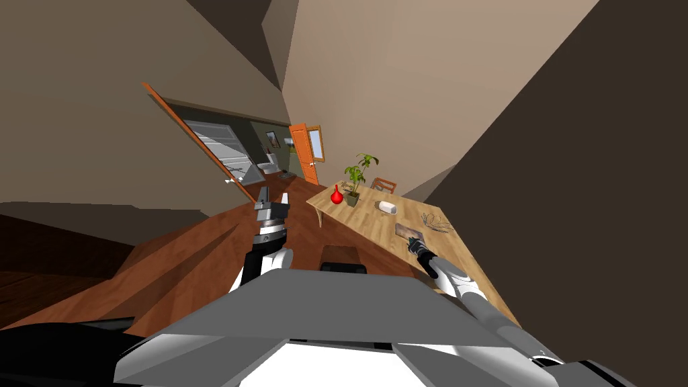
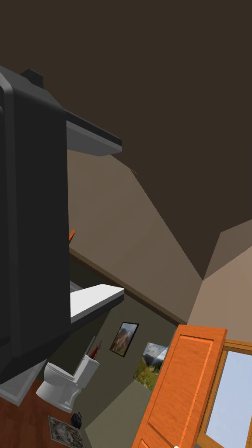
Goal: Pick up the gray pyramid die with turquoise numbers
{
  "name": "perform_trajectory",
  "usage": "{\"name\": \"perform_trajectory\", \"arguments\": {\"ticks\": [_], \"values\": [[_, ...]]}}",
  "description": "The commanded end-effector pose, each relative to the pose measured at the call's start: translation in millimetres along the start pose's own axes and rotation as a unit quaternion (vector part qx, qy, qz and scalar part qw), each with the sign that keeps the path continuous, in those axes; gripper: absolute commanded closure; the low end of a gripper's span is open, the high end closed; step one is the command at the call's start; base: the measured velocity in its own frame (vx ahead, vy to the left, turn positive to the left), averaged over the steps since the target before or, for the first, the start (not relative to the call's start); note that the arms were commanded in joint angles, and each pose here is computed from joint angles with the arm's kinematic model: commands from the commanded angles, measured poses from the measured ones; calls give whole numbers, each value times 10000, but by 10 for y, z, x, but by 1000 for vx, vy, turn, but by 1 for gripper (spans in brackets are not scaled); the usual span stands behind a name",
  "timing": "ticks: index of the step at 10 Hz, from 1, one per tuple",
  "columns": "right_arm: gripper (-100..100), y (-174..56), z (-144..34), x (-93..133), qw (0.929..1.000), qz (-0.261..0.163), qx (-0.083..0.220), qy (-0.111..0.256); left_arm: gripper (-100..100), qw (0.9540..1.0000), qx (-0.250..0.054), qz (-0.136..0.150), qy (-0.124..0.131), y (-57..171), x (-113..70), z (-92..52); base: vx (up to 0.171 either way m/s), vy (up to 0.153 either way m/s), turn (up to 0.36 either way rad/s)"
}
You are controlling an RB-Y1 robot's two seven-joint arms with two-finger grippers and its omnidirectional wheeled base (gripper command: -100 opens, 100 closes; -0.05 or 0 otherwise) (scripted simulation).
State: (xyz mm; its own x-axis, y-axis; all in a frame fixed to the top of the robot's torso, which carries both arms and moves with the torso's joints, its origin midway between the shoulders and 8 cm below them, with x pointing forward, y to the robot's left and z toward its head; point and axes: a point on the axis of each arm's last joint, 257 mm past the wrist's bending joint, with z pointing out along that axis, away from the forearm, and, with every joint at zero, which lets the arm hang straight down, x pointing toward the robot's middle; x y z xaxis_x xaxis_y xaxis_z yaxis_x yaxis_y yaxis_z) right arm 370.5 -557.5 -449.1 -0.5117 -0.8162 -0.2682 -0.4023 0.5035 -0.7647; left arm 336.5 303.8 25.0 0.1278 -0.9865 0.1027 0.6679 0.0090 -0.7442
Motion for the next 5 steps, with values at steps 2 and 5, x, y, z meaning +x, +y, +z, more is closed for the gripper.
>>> {"name": "perform_trajectory", "arguments": {"ticks": [2,5], "values": [[0,0,0,0,10000,-2,0,0,0,10000,0,0,0,0,0,0,0,0,0],[100,-20,-65,-106,9996,-166,-73,-230,0,10000,-1,0,-1,0,-1,-1,54,68,-249]]}}
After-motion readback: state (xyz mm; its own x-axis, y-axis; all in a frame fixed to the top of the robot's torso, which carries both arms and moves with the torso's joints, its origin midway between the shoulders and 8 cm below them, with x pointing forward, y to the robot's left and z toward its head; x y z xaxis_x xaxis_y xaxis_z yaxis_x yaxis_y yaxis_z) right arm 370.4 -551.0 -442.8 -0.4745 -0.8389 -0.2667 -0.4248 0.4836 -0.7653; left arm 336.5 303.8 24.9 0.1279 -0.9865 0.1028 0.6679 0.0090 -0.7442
